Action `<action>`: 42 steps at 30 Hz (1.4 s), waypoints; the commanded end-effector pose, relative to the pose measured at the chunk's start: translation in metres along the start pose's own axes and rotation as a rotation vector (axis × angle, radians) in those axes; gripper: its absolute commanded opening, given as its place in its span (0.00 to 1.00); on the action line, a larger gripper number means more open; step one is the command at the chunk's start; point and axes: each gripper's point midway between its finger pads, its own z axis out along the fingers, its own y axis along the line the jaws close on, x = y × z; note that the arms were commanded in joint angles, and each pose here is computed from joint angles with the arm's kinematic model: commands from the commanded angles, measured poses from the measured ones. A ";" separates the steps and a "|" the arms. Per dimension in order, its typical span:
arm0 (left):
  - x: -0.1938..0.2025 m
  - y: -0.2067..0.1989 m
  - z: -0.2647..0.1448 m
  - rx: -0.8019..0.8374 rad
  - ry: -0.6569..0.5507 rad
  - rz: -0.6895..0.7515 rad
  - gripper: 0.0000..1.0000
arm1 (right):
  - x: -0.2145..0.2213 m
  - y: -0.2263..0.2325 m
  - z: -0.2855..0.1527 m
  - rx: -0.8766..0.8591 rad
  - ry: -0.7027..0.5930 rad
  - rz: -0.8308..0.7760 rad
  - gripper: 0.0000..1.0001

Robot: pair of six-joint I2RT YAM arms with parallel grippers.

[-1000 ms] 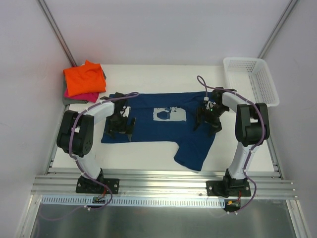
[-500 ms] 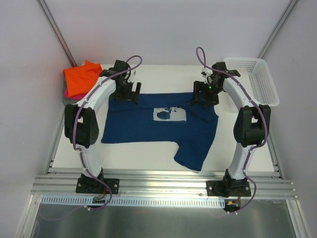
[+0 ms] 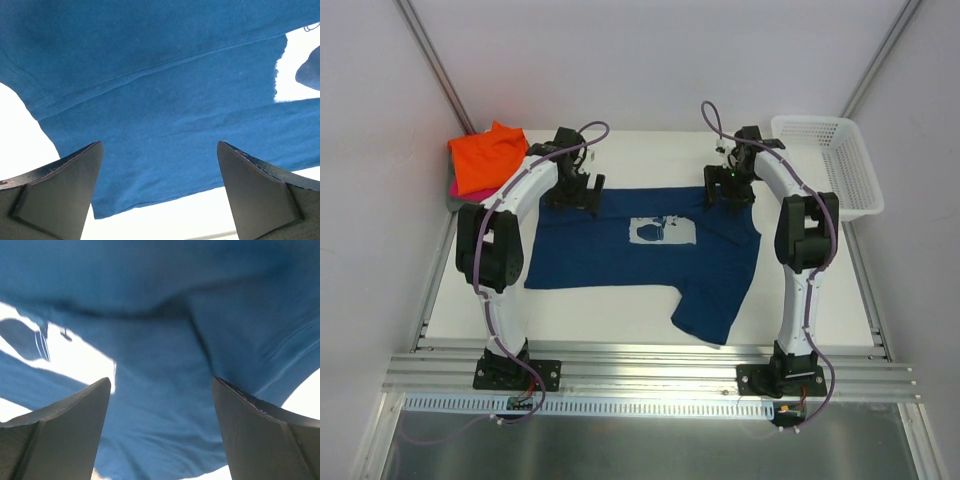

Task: Fold and stack the t-shirts
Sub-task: Fold the flattened tshirt in 1/3 of the way

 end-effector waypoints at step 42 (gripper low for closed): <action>-0.002 0.005 -0.019 -0.018 -0.028 -0.029 0.99 | -0.013 -0.018 0.005 0.085 -0.010 -0.099 0.53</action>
